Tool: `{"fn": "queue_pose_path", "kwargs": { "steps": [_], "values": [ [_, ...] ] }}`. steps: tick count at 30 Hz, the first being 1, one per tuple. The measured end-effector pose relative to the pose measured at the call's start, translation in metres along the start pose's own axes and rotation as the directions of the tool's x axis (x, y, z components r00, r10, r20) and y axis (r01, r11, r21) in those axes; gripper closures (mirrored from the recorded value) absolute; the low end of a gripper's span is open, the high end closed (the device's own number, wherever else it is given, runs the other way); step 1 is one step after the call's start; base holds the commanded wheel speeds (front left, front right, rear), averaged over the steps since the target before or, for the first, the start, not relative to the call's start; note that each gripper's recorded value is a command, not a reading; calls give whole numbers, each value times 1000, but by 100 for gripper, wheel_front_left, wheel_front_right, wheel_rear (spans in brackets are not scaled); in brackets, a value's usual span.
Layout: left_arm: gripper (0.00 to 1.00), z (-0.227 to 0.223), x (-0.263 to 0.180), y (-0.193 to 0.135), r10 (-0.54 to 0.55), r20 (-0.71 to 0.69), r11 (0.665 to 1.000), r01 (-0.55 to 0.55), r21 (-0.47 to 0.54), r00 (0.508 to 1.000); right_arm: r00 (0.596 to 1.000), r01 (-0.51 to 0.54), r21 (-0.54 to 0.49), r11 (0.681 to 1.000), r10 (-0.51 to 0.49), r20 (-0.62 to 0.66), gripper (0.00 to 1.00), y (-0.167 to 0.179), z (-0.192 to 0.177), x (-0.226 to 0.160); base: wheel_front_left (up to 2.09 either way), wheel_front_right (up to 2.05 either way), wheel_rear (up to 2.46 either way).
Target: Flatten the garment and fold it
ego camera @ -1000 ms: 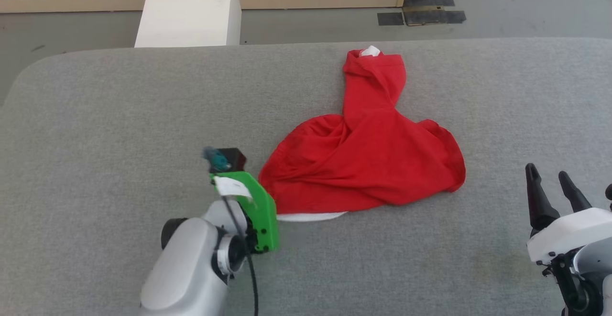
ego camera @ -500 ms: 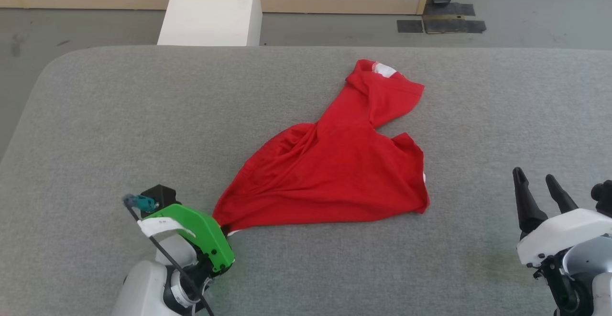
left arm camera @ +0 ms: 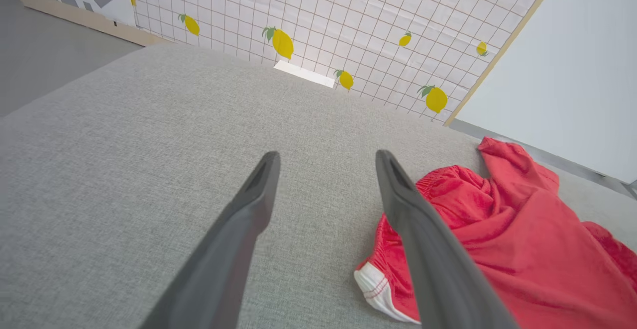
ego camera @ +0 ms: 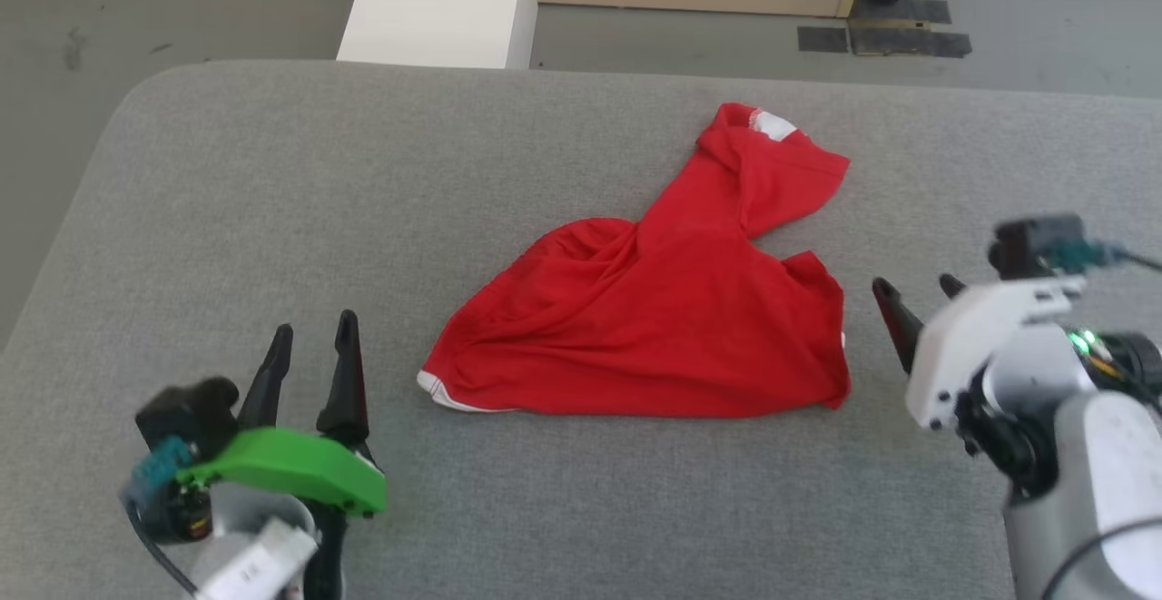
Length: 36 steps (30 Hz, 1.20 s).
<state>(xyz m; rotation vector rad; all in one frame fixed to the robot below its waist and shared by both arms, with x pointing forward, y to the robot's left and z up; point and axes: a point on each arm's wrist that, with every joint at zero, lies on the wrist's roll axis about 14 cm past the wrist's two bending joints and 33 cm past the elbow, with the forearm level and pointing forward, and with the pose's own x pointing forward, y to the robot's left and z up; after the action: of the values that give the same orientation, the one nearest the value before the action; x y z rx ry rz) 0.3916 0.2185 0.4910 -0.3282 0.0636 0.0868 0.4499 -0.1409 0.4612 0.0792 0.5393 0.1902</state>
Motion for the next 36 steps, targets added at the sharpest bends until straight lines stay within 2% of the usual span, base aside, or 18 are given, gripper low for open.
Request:
{"fn": "queue_pose_path", "kwargs": {
  "steps": [3, 7, 19, 20, 21, 22, 26, 30, 33, 36],
  "values": [
    [0, 0, -6, 0, 2, 64, 1000, -4, 31, 998, 992, -9, -107, 994, -4, -125, 0, 6, -4, 14, 0, 0, 0],
    [0, -8, -11, 2, 18, 69, 999, -20, 40, 997, 962, -32, -226, 974, -31, -270, 0, 9, -16, 30, 0, 0, 0],
    [0, -28, -11, 20, 69, 22, 996, -70, 47, 997, 883, -167, -334, 928, -10, -469, 0, 33, -68, 58, 0, 0, 0],
    [0, -29, -11, 20, 70, 18, 996, -71, 49, 997, 879, -170, -328, 929, -7, -477, 18, 33, -70, 59, 0, 0, 0],
    [0, -30, -11, 20, 70, 16, 996, -71, 50, 997, 878, -172, -325, 930, -4, -478, 82, 33, -69, 59, 0, 0, 0],
    [0, -30, -11, 20, 70, 14, 996, -70, 50, 997, 879, -173, -325, 930, -3, -477, 100, 33, -68, 60, 0, 0, 0],
    [0, -31, -7, 16, 55, 15, 997, -56, 46, 998, 886, -177, -310, 934, 14, -463, 100, 35, -58, 67, 0, 0, 0],
    [0, -30, -1, 9, 31, 18, 999, -32, 41, 999, 913, -156, -334, 930, 6, -408, 100, 34, -26, 84, 0, 0, 0],
    [0, -30, 2, 6, 20, 20, 999, -21, 40, 1000, 930, -158, -365, 917, 14, -367, 100, 42, -1, 99, 0, 0, 0],
    [0, -30, 3, 8, 22, 17, 999, -23, 44, 1000, 934, -175, -398, 900, 24, -358, 100, 52, 8, 113, 0, 0, 0]
  ]
}}
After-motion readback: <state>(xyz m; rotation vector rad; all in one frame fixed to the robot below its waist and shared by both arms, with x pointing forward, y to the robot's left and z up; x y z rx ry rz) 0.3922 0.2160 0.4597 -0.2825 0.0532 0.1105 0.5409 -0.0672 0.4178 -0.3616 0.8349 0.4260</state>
